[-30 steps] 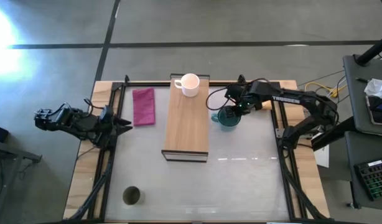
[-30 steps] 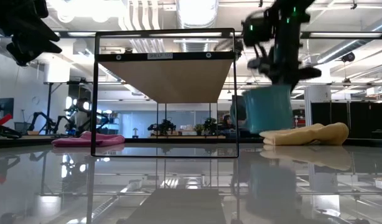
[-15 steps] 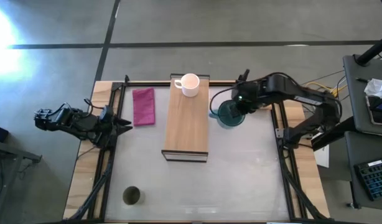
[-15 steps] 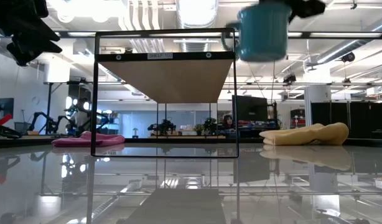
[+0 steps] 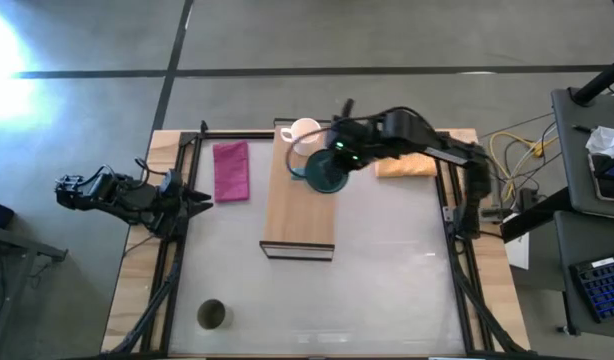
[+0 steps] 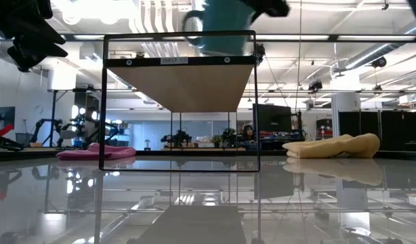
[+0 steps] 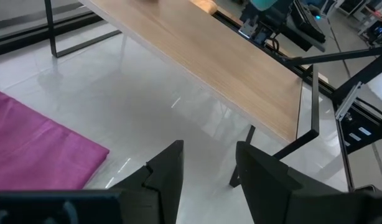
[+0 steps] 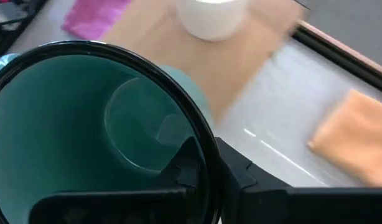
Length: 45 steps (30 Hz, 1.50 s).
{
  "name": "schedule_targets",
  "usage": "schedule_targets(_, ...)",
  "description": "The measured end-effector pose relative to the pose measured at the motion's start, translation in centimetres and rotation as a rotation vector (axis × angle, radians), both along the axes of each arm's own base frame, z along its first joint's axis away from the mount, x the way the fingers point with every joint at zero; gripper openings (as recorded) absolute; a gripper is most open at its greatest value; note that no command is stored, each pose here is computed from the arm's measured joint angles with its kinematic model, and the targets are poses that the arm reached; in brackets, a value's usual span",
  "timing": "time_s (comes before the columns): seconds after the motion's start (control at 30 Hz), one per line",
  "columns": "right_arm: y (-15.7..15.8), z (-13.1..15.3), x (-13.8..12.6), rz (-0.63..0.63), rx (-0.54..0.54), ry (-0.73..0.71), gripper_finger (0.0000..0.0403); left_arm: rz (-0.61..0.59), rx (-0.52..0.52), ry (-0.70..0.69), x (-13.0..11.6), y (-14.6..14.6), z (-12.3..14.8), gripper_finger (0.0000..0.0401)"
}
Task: Stack small to large cups/mugs on shelf
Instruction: Put the blue mug on the shelf
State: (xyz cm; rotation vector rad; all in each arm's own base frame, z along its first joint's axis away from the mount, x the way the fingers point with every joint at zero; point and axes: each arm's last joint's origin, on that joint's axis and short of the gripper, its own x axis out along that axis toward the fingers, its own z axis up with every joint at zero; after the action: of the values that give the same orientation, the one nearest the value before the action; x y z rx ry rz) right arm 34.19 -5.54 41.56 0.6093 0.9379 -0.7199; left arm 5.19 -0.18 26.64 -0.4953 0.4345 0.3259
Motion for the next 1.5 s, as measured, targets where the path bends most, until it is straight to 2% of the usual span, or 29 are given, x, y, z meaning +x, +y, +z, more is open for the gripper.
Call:
schedule_targets(0.13, -1.4, -0.8, 2.6, 0.068, 0.033, -0.010, 0.0016, 0.001, -0.002, 0.000, 0.0, 0.0, 0.0, 0.0132)
schedule_targets(0.2, -2.0, -1.4, 3.2, 0.089, 0.076, -0.045, 0.0016, 0.002, -0.004, -0.001, 0.0, 0.0, 0.0, 0.0132)
schedule_targets(0.27, -2.4, -2.3, 3.6, 0.098, 0.110, -0.019, 0.0016, 0.012, -0.022, -0.005, 0.0, 0.0, 0.0, 0.0132)
schedule_targets(0.37, -2.9, -3.0, 4.0, 0.106, 0.106, 0.020, 0.0015, 0.013, -0.024, -0.005, 0.0, 0.0, 0.0, 0.0132)
schedule_targets(0.47, -3.2, -3.3, 4.8, 0.113, 0.080, -0.017, 0.0015, 0.013, -0.024, -0.005, 0.0, 0.0, 0.0, 0.0132)
schedule_targets(0.6, -3.6, -3.1, 5.0, 0.098, 0.035, -0.041, 0.0015, 0.014, -0.024, -0.004, 0.0, 0.0, 0.0, 0.0132)
schedule_targets(0.97, -5.6, -3.5, 4.6, 0.051, 0.041, -0.030, 0.0015, 0.017, -0.022, -0.005, 0.0, 0.0, 0.0, 0.0132)
schedule_targets(1.27, -6.6, -4.6, 4.6, 0.073, 0.129, -0.024, 0.0015, 0.017, -0.022, -0.005, 0.0, 0.0, 0.0, 0.0132)
schedule_targets(1.5, -6.8, -5.6, 5.3, 0.075, 0.120, -0.046, 0.0026, 0.017, -0.022, -0.004, 0.0, 0.0, 0.0, 0.0132)
